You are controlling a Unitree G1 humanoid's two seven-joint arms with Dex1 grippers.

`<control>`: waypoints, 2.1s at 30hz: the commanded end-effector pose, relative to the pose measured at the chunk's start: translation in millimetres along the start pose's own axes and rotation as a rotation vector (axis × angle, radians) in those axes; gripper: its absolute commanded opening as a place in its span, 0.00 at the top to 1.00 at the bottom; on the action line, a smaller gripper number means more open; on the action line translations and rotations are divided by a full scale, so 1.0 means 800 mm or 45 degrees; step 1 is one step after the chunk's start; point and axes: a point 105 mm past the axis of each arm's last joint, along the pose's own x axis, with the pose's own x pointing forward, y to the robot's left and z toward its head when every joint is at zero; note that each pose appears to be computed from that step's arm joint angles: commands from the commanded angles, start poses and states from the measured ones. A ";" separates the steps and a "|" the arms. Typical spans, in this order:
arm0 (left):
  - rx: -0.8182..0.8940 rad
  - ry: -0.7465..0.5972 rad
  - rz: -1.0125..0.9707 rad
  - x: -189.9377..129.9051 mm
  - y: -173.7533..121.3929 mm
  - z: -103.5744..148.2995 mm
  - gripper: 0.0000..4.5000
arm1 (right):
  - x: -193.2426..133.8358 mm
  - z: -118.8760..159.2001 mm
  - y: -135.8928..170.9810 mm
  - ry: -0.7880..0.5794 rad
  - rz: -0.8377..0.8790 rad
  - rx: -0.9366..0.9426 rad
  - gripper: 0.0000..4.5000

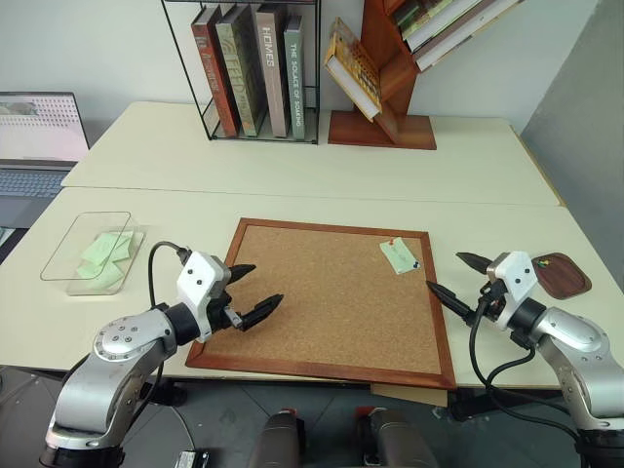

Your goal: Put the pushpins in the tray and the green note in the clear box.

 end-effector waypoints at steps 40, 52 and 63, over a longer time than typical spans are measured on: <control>0.139 0.012 -0.366 0.119 -0.059 -0.028 1.00 | 0.029 0.045 0.024 -0.079 0.078 0.045 0.00; 0.126 0.068 -0.361 0.116 -0.056 -0.055 1.00 | 0.110 0.026 -0.006 0.067 -0.013 0.108 0.00; 0.133 0.073 -0.365 0.116 -0.062 -0.056 1.00 | 0.154 0.006 -0.018 0.124 -0.076 0.043 0.31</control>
